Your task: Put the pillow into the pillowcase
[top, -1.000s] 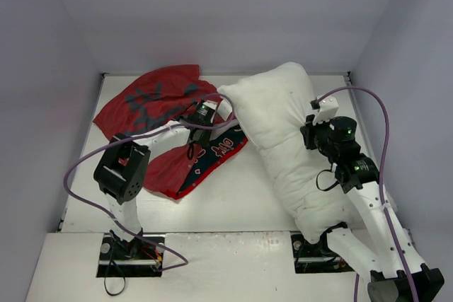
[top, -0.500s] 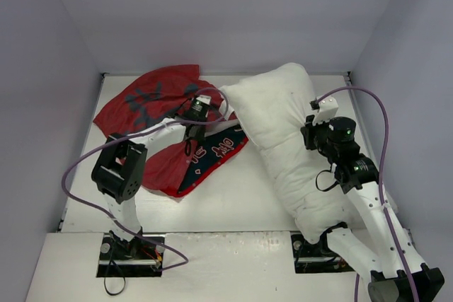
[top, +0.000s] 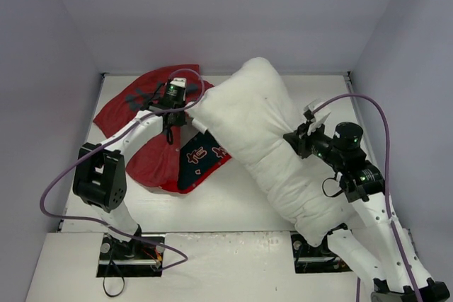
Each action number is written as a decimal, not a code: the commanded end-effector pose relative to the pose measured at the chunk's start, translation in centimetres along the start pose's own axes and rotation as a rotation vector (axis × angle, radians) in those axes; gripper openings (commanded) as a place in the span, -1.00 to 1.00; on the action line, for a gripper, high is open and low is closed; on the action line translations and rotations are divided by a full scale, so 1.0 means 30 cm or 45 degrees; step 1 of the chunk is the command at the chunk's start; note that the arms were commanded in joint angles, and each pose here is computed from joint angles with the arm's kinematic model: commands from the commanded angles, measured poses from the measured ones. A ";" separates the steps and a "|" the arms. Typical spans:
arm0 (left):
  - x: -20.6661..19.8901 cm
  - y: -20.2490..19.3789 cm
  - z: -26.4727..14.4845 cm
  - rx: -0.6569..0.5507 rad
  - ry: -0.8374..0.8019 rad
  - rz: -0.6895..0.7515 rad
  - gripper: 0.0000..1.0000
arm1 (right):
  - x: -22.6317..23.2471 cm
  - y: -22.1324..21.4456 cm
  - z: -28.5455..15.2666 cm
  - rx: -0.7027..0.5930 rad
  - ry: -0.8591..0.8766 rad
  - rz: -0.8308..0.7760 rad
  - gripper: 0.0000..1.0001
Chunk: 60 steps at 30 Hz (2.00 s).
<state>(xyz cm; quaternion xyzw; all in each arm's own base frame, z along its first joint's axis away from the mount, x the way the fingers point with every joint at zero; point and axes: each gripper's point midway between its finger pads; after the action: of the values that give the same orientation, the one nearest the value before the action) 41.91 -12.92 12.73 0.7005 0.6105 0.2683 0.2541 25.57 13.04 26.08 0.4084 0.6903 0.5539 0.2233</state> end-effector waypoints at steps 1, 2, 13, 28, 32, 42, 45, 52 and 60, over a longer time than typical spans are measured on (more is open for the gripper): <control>0.009 0.150 -0.095 -0.141 -0.014 -0.017 -1.00 | 0.195 0.123 -0.080 -0.134 0.335 -0.041 -1.00; 0.010 0.151 -0.098 -0.129 -0.012 -0.014 -1.00 | 0.210 0.119 -0.091 -0.138 0.357 -0.041 -1.00; 0.095 0.269 -0.185 -0.230 0.075 -0.048 -1.00 | 0.294 -0.010 -0.099 -0.023 0.520 0.026 -1.00; 0.227 0.365 -0.295 -0.380 0.171 -0.101 -1.00 | 0.381 -0.151 0.007 0.244 0.706 0.067 -1.00; 0.225 0.419 -0.322 -0.442 0.157 -0.109 -1.00 | 0.448 -0.193 0.017 0.323 0.803 0.051 -1.00; 0.226 0.458 -0.339 -0.471 0.155 -0.091 -1.00 | 0.520 -0.183 -0.020 0.319 0.872 0.026 -1.00; 0.236 0.439 -0.328 -0.449 0.175 -0.072 -1.00 | 0.526 -0.147 -0.035 0.278 0.869 0.016 -1.00; 0.244 0.426 -0.289 -0.402 0.206 -0.071 -1.00 | 0.574 -0.168 -0.052 0.333 0.991 0.036 -1.00; 0.243 0.459 -0.365 -0.466 0.180 -0.075 -1.00 | 0.568 -0.199 -0.002 0.375 0.940 0.003 -1.00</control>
<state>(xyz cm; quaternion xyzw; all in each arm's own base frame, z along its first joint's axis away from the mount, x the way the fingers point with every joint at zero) 44.97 -7.43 25.13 0.6373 0.6055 0.3765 0.2923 14.06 25.82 20.26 0.2363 0.8048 0.5349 -0.1012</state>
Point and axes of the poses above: each gripper's point midway between its finger pads, its own z axis out along the fingers, its own x axis along the line the jaws close on, y = z × x, and after that the axes turned 6 degrees about z, right-handed
